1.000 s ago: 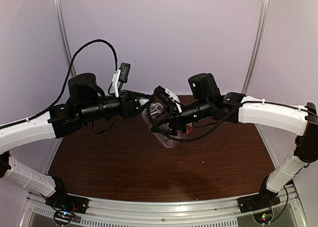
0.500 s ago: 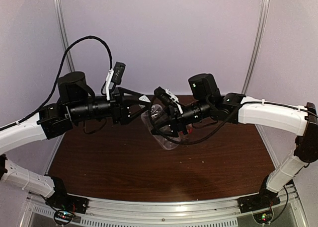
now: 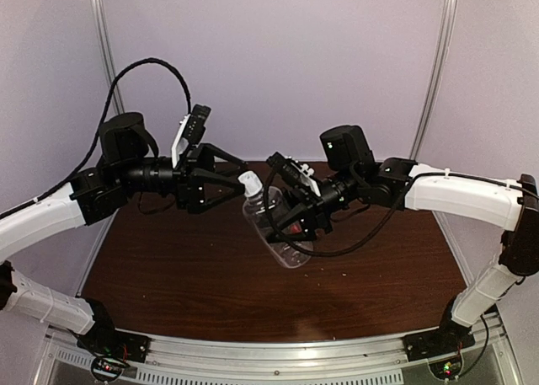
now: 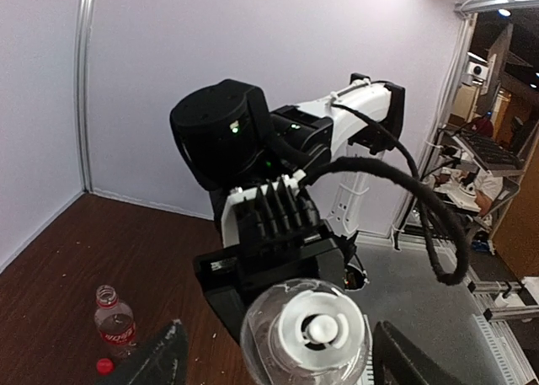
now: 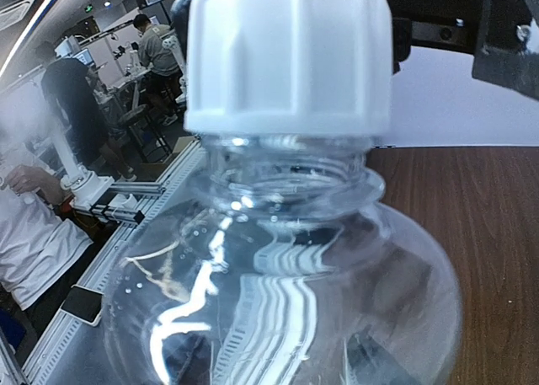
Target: Unscrew the bottle caps
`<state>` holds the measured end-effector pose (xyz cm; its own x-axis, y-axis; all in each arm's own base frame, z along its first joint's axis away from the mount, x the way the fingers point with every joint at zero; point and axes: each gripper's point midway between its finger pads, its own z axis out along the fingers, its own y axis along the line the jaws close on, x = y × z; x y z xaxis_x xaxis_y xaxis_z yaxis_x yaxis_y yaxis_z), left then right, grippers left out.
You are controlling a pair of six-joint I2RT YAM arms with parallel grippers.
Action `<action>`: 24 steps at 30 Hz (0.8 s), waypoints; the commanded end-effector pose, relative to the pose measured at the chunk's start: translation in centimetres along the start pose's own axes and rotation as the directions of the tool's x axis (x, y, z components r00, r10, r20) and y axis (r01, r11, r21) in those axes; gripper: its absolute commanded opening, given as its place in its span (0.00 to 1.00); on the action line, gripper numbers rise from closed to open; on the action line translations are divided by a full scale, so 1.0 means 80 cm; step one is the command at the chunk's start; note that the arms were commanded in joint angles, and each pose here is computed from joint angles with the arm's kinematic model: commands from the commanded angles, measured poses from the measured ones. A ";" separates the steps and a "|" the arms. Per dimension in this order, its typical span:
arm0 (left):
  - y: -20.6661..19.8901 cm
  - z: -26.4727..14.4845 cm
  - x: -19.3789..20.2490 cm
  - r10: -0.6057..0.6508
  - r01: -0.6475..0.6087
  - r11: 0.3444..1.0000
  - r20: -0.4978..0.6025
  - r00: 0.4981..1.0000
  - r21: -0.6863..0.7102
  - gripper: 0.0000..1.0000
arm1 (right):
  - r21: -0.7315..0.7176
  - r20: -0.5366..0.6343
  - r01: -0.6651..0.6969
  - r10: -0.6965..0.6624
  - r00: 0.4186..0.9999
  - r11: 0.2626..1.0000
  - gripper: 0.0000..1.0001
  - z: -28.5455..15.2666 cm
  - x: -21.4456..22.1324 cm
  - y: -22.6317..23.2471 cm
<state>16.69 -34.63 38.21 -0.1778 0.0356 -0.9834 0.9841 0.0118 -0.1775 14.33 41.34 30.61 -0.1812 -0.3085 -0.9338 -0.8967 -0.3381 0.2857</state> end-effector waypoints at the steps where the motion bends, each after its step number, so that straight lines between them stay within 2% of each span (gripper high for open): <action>1: -0.037 0.006 -0.024 0.056 -0.070 0.973 0.068 0.996 0.221 0.75 | -0.115 0.022 0.031 -0.029 0.999 0.993 0.39 -0.002 -0.007 0.025; 9: -0.045 0.012 -0.029 0.052 -0.078 0.951 0.093 0.994 0.300 0.73 | -0.124 0.024 0.031 -0.028 0.999 0.992 0.39 -0.002 -0.007 0.026; 17: -0.042 0.018 -0.021 0.027 -0.051 0.947 0.077 0.997 0.317 0.61 | -0.125 0.026 0.032 -0.029 0.999 0.992 0.39 0.000 -0.006 0.023; 20: -0.041 0.019 -0.020 0.024 -0.047 0.946 0.075 0.997 0.319 0.53 | -0.121 0.027 0.030 -0.027 0.999 0.992 0.40 0.000 -0.007 0.021; 24: -0.040 0.017 -0.020 0.018 -0.040 0.955 0.080 0.997 0.294 0.37 | -0.076 0.027 0.035 -0.033 0.999 0.997 0.39 0.000 -0.009 0.014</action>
<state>14.21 -36.39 38.84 -0.1970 0.0019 -0.9804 0.9417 -0.2780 -0.1897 13.00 40.90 31.01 -0.1806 -0.2982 -0.9373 -0.8534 -0.4263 0.3001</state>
